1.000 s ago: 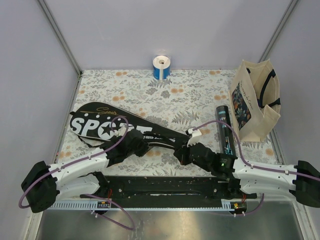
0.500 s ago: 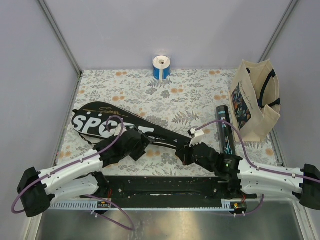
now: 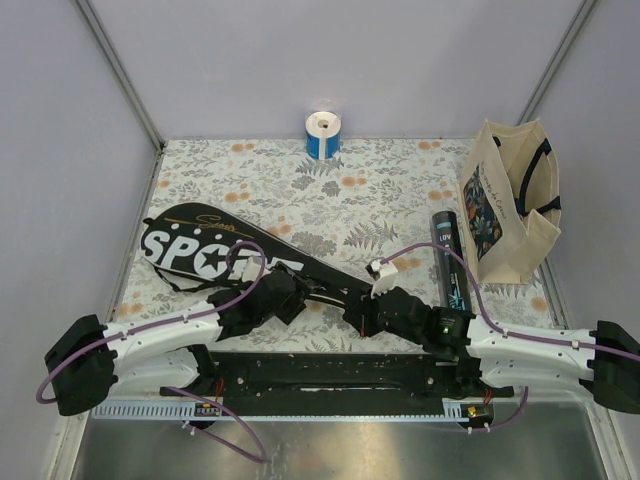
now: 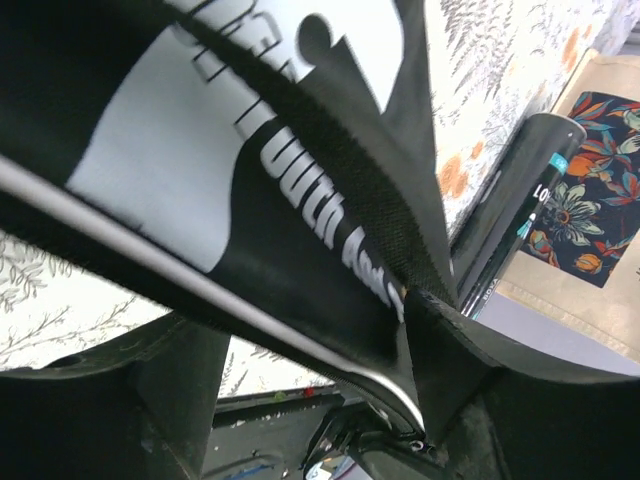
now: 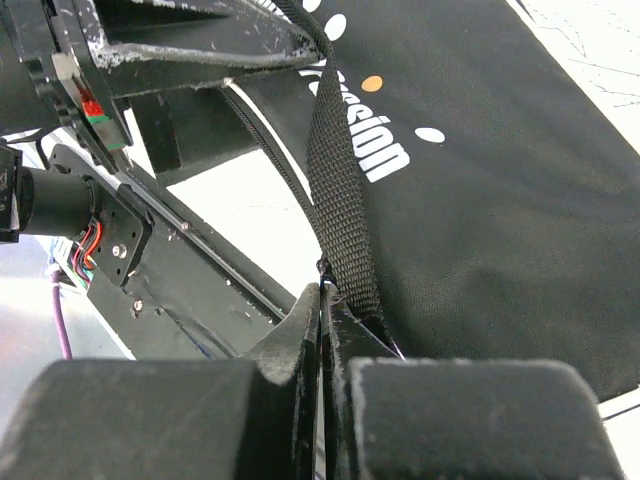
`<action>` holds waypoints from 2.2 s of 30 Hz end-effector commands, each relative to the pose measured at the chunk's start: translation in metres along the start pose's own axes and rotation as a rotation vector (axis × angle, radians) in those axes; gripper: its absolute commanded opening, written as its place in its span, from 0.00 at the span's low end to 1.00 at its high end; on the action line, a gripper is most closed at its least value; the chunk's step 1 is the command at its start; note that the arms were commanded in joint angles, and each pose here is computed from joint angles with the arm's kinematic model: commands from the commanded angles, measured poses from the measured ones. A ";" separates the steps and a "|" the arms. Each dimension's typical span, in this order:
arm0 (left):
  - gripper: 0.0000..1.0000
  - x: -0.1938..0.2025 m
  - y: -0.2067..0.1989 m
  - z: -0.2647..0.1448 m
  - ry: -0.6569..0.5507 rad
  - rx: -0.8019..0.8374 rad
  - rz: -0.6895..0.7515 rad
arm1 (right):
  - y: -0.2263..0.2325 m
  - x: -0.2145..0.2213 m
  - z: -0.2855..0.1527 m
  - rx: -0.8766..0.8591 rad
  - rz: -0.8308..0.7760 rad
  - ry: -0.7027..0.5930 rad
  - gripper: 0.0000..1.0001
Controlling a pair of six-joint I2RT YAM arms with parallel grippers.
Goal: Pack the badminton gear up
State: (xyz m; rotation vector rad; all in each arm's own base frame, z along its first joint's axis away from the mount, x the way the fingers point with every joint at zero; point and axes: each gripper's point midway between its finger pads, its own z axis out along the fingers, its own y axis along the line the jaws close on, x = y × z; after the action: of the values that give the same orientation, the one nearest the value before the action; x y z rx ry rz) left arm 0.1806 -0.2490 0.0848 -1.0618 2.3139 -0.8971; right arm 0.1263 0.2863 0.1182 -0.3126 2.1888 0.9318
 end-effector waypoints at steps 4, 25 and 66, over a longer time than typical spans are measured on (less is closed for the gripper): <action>0.52 -0.022 -0.050 -0.004 -0.109 0.136 0.046 | 0.035 -0.033 -0.012 -0.109 0.039 -0.089 0.00; 0.00 -0.019 -0.103 -0.057 0.202 0.268 0.488 | -0.079 -0.043 -0.076 0.255 0.104 -0.318 0.00; 0.99 -0.104 -0.059 -0.080 0.070 0.029 0.655 | -0.029 -0.093 -0.119 0.155 -0.063 -0.288 1.00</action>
State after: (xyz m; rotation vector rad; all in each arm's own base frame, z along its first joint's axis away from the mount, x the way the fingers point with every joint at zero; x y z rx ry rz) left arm 0.2202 -0.1847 0.1482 -0.1733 2.5979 -0.7582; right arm 0.1349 0.1903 0.2031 -0.1755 2.0071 0.7756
